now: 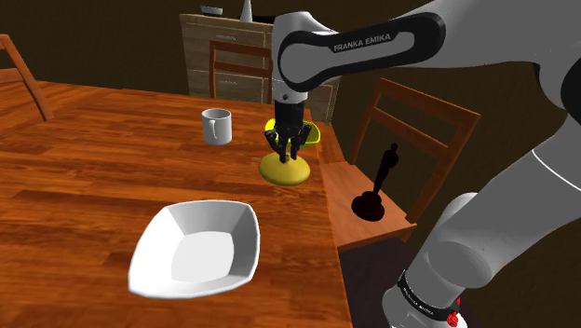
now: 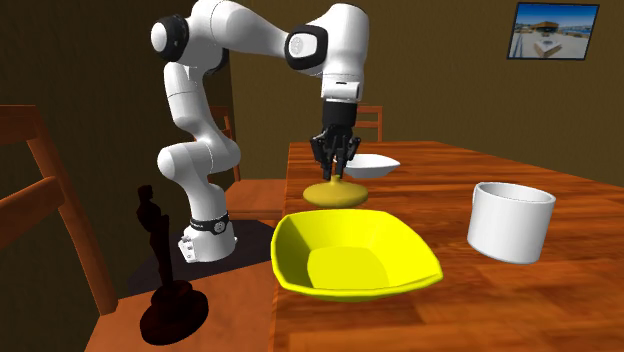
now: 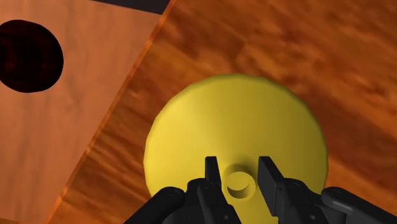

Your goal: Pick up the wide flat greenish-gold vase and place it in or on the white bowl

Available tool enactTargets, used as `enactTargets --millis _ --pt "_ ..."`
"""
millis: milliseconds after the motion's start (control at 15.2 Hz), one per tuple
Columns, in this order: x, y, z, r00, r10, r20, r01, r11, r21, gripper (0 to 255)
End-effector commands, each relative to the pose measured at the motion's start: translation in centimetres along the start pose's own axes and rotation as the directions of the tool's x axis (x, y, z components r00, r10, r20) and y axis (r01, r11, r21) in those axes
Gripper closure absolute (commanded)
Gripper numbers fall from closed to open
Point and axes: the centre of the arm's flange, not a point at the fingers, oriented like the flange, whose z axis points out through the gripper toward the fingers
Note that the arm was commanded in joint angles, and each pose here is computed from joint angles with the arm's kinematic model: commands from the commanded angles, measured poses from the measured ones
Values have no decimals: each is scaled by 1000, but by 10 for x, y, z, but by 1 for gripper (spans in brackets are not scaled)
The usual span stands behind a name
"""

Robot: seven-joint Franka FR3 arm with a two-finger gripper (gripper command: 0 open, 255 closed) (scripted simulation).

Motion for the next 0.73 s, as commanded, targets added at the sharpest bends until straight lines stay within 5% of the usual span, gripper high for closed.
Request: enactTargets --millis 0,660 --pt "-1 1 -10 1000 0 0 0 1000 0 255" --pt "-4 4 -62 1000 0 0 0 1000 0 255"
